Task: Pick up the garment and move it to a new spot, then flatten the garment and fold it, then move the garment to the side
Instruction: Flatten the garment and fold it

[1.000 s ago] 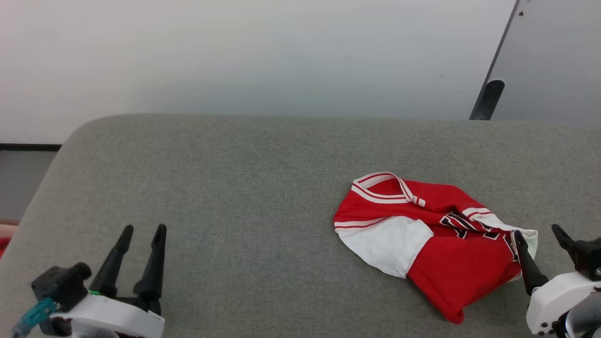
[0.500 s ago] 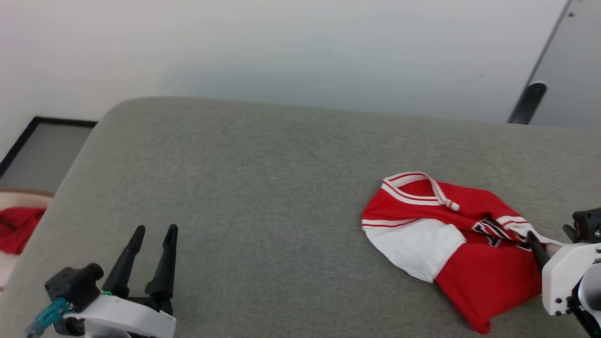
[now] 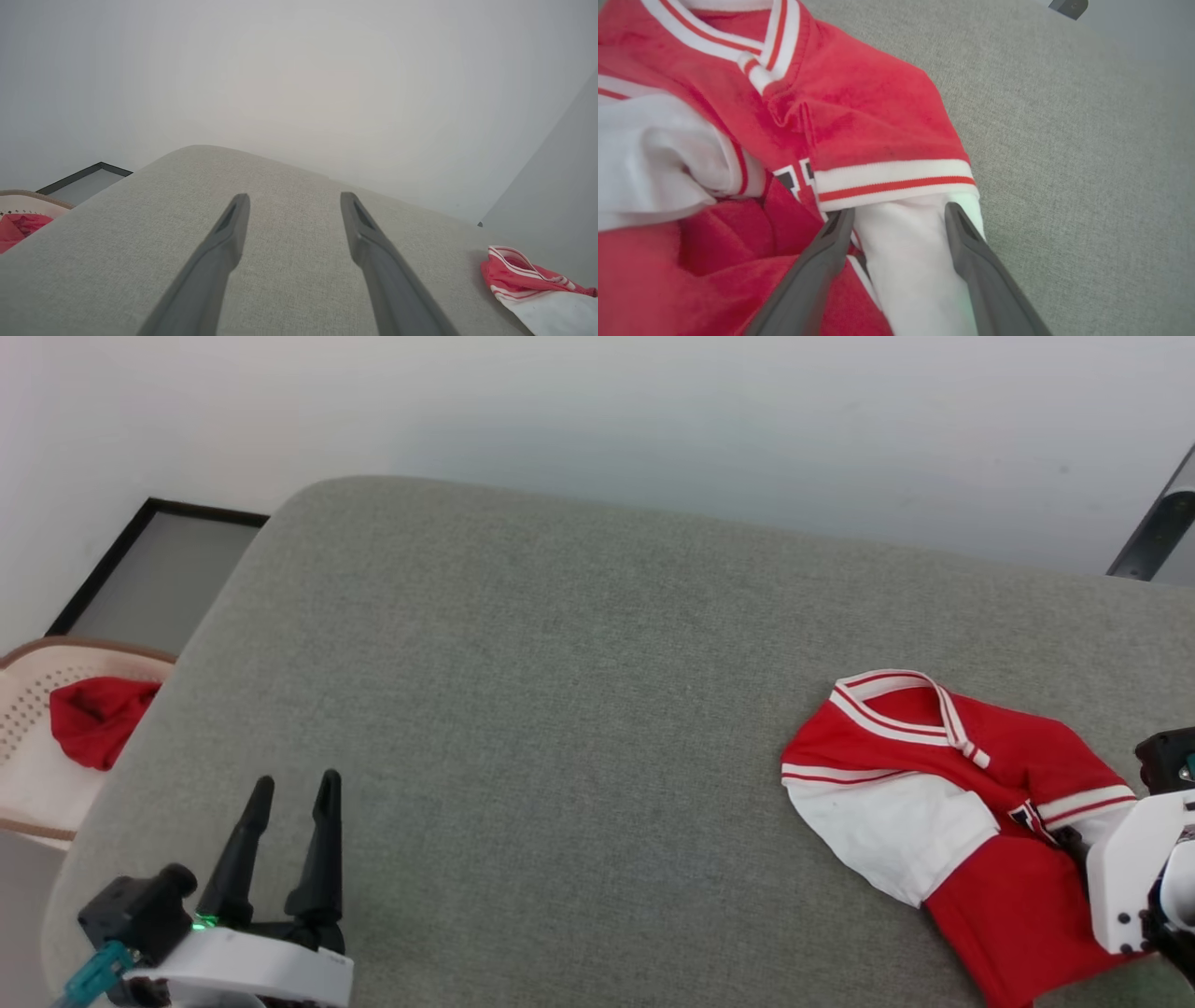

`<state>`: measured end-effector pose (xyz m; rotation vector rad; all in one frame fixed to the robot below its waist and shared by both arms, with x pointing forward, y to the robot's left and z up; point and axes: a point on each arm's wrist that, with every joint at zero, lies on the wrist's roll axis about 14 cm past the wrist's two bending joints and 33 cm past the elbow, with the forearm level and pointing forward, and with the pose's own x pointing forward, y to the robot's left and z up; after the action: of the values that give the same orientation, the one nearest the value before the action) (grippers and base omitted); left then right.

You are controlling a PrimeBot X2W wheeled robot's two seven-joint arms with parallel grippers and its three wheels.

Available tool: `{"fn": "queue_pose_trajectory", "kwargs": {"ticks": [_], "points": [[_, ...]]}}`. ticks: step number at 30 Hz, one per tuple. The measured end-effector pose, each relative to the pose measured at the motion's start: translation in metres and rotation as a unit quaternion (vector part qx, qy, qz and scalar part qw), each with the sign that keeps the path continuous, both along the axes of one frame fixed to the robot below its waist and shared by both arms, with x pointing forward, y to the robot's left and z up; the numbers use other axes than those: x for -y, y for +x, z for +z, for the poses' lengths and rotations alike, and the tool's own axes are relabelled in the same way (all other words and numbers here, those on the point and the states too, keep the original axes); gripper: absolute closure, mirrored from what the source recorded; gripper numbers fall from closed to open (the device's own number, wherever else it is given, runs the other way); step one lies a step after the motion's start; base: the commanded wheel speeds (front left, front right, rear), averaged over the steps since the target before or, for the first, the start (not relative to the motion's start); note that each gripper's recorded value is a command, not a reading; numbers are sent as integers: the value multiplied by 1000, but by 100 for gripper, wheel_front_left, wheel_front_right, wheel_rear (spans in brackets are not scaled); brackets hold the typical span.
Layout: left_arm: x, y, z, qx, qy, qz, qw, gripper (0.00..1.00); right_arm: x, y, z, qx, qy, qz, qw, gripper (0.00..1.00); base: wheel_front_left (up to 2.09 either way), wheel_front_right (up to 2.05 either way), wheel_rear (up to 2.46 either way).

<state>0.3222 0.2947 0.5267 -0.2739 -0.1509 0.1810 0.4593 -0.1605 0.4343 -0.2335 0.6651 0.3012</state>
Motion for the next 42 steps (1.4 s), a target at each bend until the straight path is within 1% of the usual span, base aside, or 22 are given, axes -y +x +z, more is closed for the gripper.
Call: {"fn": "queue_pose_trajectory", "kwargs": {"ticks": [3,7,8,9,10,14,18,22,27,31,34,36,40,41,42], "points": [[-1,-2,-2,-2,-4,7,1000,0,5,-4,-9,-37,-15,-1,999,0,0,0,0],[-1,-3,-1,0,-3,10,1000,0,6,-10,-16,-71,-25,-1,997,0,0,0,0],[-1,-3,-1,0,-4,10,1000,0,6,-12,-18,-80,-27,-2,996,45,0,0,0],[-1,-2,-1,0,-4,10,1000,0,7,-13,-20,-87,-30,-1,996,78,0,0,0],[-1,-2,-1,0,-5,10,1000,0,6,-13,-20,-88,-31,0,996,100,0,0,0],[-1,0,-3,-2,-6,11,1000,0,7,-12,-20,-92,-31,-2,995,100,0,0,0],[0,1,-4,-3,-8,9,1000,0,8,-7,-12,-83,-24,-7,996,100,0,0,0],[1,2,-4,-2,-11,8,1000,0,6,-1,4,-73,19,-23,997,100,0,0,0],[3,4,-3,0,-12,4,1000,0,24,11,29,-44,71,-73,994,100,0,0,0],[7,4,-3,1,-12,-1,1000,0,59,17,41,-20,84,-136,987,100,0,0,0],[8,3,-3,1,-12,-4,1000,0,90,14,37,-14,77,-188,979,100,0,0,0],[9,3,-3,0,-12,-6,1000,0,104,9,28,-22,70,-215,974,100,0,0,0],[11,1,-5,-4,-12,-10,1000,0,112,-7,3,-49,65,-241,967,100,0,0,0],[12,1,-6,-5,-12,-13,1000,0,113,-10,-2,-52,62,-242,967,76,0,0,0],[13,1,-7,-7,-12,-16,1000,0,113,-10,-3,-50,59,-243,967,42,0,0,0]]}}
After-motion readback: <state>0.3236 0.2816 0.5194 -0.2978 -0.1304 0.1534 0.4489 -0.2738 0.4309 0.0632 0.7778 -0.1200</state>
